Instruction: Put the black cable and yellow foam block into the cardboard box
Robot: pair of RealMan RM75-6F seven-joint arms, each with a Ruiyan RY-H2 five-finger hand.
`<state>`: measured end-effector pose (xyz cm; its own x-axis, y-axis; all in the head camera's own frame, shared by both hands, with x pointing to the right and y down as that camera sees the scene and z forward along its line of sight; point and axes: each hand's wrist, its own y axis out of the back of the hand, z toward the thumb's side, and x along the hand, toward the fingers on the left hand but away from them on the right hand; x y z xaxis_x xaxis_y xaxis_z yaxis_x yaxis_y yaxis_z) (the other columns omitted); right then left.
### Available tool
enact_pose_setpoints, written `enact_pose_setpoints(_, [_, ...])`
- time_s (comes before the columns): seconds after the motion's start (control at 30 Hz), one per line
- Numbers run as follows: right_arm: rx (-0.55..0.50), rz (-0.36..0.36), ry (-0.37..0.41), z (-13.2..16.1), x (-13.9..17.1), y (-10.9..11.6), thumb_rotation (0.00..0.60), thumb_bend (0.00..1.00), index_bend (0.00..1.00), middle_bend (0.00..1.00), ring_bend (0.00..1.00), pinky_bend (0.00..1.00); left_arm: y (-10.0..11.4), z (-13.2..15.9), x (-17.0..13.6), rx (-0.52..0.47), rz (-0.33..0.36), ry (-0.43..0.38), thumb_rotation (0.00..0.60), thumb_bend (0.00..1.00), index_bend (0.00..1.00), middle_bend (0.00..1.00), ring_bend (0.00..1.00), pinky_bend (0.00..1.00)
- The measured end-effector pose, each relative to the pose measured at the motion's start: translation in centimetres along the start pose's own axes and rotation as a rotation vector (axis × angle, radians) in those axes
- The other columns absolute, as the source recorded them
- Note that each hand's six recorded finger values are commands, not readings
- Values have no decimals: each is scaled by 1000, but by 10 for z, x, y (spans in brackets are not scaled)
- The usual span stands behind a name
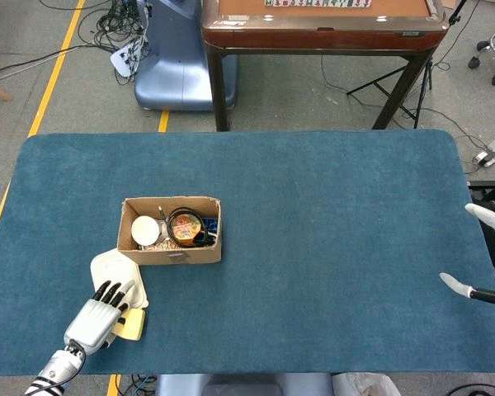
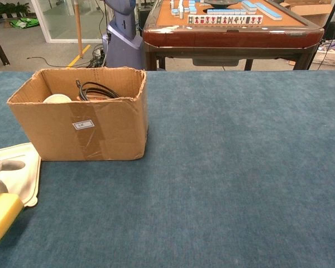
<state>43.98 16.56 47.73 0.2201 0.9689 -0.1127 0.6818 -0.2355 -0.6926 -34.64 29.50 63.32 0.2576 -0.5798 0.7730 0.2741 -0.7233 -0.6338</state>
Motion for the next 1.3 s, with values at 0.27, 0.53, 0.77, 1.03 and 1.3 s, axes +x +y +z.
enact_pose_setpoints(0.27, [2,4,1,1,0,-1,600,0,150,169,0,0,22,-9,-12,-2,66,36,600,403,477,0,0,0])
enact_pose_setpoints(0.53, [1,3,1,0,0,-1,600,0,150,169,0,0,69,-26,-20,-5,179,101,600,403,478,0,0,0])
enact_pose_setpoints(0.77, [0,4,0,0,-1,-1,600,0,150,169,0,0,114,-35,-22,-28,263,135,600,403,477,0,0,0])
enact_pose_setpoints(1.03, [4,16,1,0,-2,-4,600,0,150,169,0,0,167,-22,-4,-37,339,99,600,396,457,0,0,0])
enact_pose_setpoints(1.3, [-6,0,2,0,-1,2,600,0,150,169,0,0,196,-7,32,-57,355,85,600,394,400,0,0,0])
